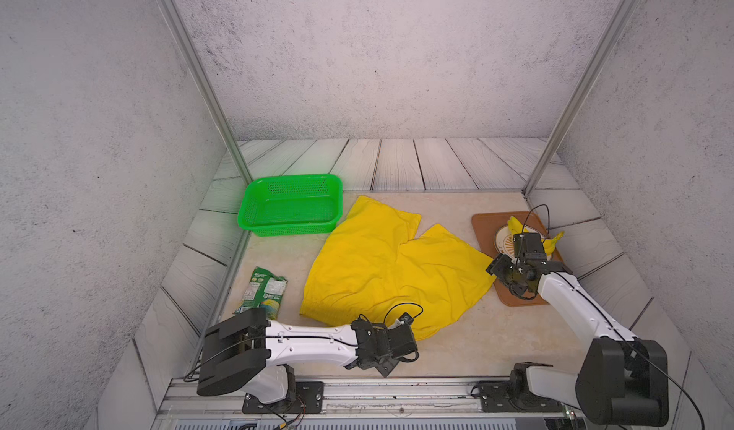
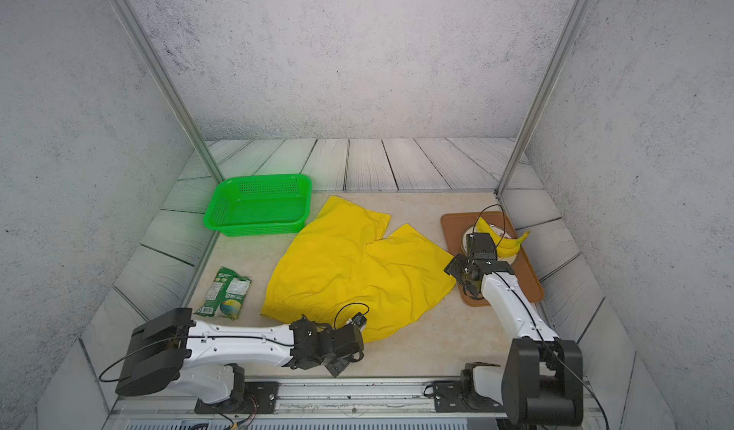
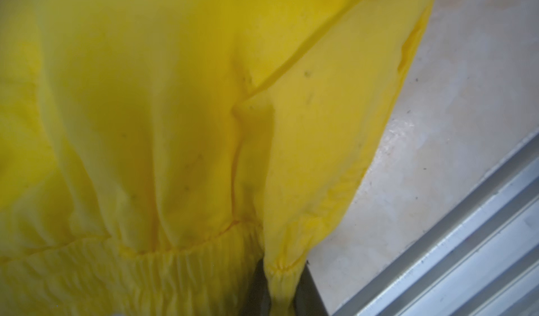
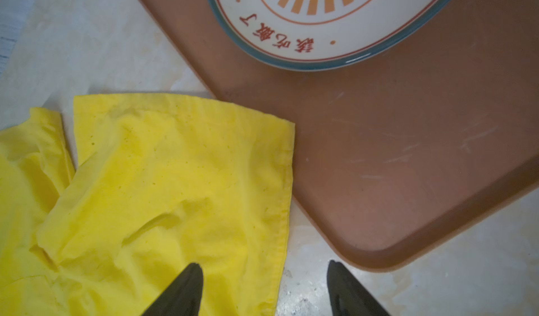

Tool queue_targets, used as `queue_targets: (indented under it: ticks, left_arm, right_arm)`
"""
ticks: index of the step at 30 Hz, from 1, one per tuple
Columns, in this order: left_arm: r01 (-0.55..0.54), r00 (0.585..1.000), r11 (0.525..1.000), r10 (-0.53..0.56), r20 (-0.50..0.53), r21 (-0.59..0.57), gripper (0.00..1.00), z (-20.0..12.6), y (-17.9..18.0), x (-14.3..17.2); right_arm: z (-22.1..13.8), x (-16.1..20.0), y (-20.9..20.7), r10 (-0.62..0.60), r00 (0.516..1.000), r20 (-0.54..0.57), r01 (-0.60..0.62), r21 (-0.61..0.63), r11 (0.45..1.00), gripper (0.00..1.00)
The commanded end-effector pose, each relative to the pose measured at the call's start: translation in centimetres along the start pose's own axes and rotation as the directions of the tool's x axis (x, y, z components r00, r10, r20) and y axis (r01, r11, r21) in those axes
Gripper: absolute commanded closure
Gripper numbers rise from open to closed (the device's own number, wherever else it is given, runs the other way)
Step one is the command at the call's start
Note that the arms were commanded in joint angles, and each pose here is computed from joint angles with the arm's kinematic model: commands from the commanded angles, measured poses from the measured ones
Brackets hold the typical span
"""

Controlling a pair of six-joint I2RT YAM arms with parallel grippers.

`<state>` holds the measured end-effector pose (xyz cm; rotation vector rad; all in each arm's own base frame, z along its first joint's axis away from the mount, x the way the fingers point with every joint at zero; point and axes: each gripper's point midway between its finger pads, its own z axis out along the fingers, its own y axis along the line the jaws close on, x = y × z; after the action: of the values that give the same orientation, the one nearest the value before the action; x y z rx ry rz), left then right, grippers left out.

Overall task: Roll up the shorts
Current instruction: Fold the shorts at the center of the board.

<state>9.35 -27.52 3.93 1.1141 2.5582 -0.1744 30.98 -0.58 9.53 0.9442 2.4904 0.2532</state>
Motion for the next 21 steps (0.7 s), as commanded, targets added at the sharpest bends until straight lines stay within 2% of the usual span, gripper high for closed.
queue_targets:
  ticks: [1, 5, 13, 18, 21]
  left_arm:
    - [0.003, 1.0, 1.0, -0.003, -0.008, 0.007, 1.0, -0.5, 0.1, 0.4]
    - [0.005, 1.0, 1.0, -0.005, 0.001, 0.011, 1.0, -0.7, 0.0, 0.1]
    - [0.015, 1.0, 0.999, -0.015, 0.016, 0.035, 1.0, -1.3, -0.3, -0.2]
    - [0.018, 0.999, 0.999, -0.019, 0.034, 0.038, 1.0, -1.9, -0.3, -0.6]
    - [0.02, 0.999, 0.999, -0.021, 0.04, 0.038, 1.0, -2.1, -0.3, -0.8]
  right_arm:
    - [0.8, -1.6, 0.2, 0.029, 0.999, 0.012, -0.029, 0.004, 1.0, 0.28]
    - [2.8, -1.6, -0.3, 0.049, 0.996, -0.069, -0.048, 0.018, 0.999, 0.3]
    - [5.7, -1.6, -0.1, 0.047, 0.992, -0.117, -0.051, -0.03, 0.998, 0.38]
    - [6.5, -1.6, 0.4, 0.042, 0.99, -0.133, -0.049, -0.053, 0.997, 0.51]
    - [7.0, -1.3, 0.2, 0.041, 0.988, -0.147, -0.049, -0.052, 0.997, 0.68]
